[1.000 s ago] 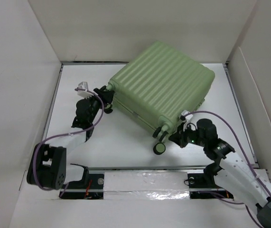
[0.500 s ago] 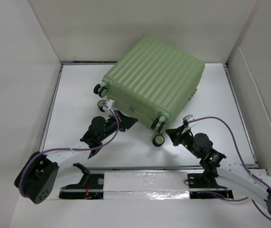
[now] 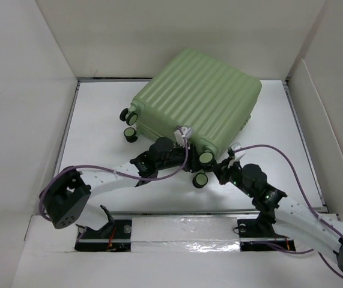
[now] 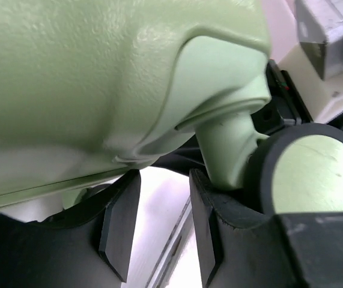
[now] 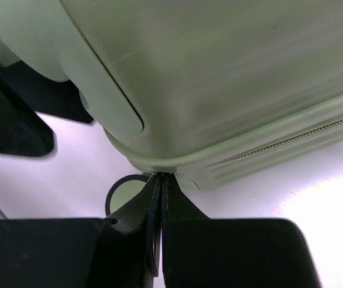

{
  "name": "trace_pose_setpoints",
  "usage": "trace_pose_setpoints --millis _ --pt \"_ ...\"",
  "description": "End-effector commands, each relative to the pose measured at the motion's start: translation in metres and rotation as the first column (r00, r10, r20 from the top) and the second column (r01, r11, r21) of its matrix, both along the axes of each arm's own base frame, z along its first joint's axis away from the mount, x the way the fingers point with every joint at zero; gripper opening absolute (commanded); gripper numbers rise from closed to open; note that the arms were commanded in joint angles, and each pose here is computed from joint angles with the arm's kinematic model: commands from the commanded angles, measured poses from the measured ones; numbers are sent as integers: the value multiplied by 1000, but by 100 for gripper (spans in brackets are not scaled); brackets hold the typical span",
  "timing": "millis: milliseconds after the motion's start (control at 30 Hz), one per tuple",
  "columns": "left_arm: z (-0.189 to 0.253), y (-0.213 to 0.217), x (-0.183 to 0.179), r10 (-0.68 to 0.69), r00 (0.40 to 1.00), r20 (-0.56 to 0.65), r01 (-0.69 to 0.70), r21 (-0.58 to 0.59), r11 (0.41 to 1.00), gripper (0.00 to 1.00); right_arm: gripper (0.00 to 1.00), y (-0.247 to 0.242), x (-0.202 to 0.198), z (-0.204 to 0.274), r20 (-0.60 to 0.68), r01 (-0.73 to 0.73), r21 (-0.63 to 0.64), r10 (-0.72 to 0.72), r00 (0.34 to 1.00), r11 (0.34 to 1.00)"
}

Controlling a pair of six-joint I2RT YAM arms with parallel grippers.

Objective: Pack the luggage

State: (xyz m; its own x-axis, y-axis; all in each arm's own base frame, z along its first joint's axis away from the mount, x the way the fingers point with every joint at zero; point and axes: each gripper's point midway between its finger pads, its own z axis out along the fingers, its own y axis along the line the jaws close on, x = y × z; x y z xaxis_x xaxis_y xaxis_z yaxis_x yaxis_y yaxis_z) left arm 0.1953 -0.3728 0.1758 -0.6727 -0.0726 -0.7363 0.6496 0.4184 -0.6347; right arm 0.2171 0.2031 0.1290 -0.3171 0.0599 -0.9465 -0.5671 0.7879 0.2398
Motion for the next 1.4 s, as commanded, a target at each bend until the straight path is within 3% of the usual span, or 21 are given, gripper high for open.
trace_pose_setpoints --millis 0,100,167,200,233,300,333,467,600,633,800,900,967,1000,1033,1100,1133,1200,1267,1333,1367 --pt "46 -42 -21 -153 985 83 161 -97 982 36 0 14 11 64 148 -34 129 15 989 991" --pt "62 -72 -17 -178 978 106 191 -119 974 36 0 11 13 78 152 -14 124 -5 988 992" --pt "98 -90 -6 -170 974 151 197 -183 963 36 0 17 5 77 139 -29 178 4 990 984" --pt "95 -99 2 -158 977 144 183 -173 968 35 0 18 3 74 138 -22 202 -6 990 979" --pt "120 -107 13 -146 975 167 177 -194 965 35 0 23 -2 79 157 -36 245 -3 988 969" --pt "115 -126 24 -161 973 163 188 -164 968 34 0 30 -11 60 124 -29 236 -1 992 971" --pt "137 -133 34 -153 972 180 184 -174 967 33 0 34 -13 60 127 -29 231 -1 992 972" --pt "141 -164 36 -220 963 157 243 -152 958 32 0 52 -20 62 152 -15 244 -23 988 970" --pt "121 -174 22 -241 963 120 255 -116 960 32 0 63 3 53 145 85 261 -126 981 962" --pt "109 -170 22 -226 969 99 236 -104 966 34 0 64 8 66 163 99 339 -161 973 936" --pt "108 -125 18 -223 974 32 226 -111 968 51 0 88 15 55 231 48 348 -135 963 936" --pt "89 -96 8 -210 978 14 211 -72 975 72 0 93 15 44 210 41 348 -120 970 937" --pt "64 -72 19 -149 989 7 149 -10 989 76 0 85 8 40 204 31 367 -113 972 930" --pt "69 -55 28 -94 993 69 93 22 995 82 0 80 6 40 197 34 375 -116 974 926" --pt "44 -34 40 -27 998 52 21 104 994 87 0 76 4 31 171 45 354 -112 979 934" --pt "43 3 69 151 981 122 -171 175 970 90 0 66 -1 37 149 56 372 -119 982 927" --pt "32 19 75 177 975 132 -204 228 952 91 0 63 -2 21 113 76 308 -116 987 948" --pt "26 65 98 310 938 152 -341 270 900 91 0 59 -4 43 111 75 345 -120 987 936" --pt "6 100 102 415 898 145 -439 317 841 88 0 54 -6 41 106 78 285 -112 988 955" --pt "25 131 112 533 832 154 -555 225 801 81 0 47 -8 55 126 81 295 -123 984 952" --pt "10 144 107 576 811 104 -583 215 783 78 0 42 -5 59 141 89 283 -133 981 955"
